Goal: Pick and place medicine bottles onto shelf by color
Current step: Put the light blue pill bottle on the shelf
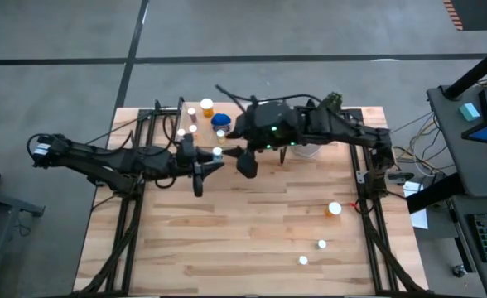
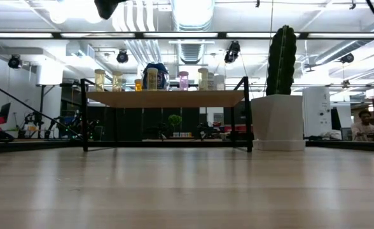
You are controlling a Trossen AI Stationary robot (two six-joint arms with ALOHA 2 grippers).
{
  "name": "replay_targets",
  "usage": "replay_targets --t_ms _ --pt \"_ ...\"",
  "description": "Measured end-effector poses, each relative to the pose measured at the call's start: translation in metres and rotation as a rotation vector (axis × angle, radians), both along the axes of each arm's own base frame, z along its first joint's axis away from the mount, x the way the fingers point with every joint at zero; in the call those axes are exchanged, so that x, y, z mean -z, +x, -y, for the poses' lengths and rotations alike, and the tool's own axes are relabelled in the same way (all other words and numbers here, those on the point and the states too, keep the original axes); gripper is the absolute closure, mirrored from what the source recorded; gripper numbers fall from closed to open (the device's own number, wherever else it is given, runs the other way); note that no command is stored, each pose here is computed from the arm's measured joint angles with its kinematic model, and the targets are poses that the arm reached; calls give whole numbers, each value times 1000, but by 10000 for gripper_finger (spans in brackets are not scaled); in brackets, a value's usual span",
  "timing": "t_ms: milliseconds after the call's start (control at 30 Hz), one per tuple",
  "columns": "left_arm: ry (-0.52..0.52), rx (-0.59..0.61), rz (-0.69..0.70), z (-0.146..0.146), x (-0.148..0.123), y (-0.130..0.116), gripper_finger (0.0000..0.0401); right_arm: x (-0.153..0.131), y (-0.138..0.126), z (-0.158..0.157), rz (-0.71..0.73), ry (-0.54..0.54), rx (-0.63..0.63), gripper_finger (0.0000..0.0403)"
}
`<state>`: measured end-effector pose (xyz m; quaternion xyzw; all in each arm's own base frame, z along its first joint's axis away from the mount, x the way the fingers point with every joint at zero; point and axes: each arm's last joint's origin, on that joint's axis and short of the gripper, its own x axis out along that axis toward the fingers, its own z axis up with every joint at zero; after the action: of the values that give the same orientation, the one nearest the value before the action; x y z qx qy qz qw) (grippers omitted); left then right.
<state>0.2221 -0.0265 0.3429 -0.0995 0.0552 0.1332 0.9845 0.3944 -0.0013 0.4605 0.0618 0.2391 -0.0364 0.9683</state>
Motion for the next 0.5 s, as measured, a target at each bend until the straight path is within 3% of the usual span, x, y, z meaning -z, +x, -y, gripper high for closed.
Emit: replay_targets --t_ms 500 --pt "76 9 36 1 -4 4 313 11 14 0 -8 34 -21 199"
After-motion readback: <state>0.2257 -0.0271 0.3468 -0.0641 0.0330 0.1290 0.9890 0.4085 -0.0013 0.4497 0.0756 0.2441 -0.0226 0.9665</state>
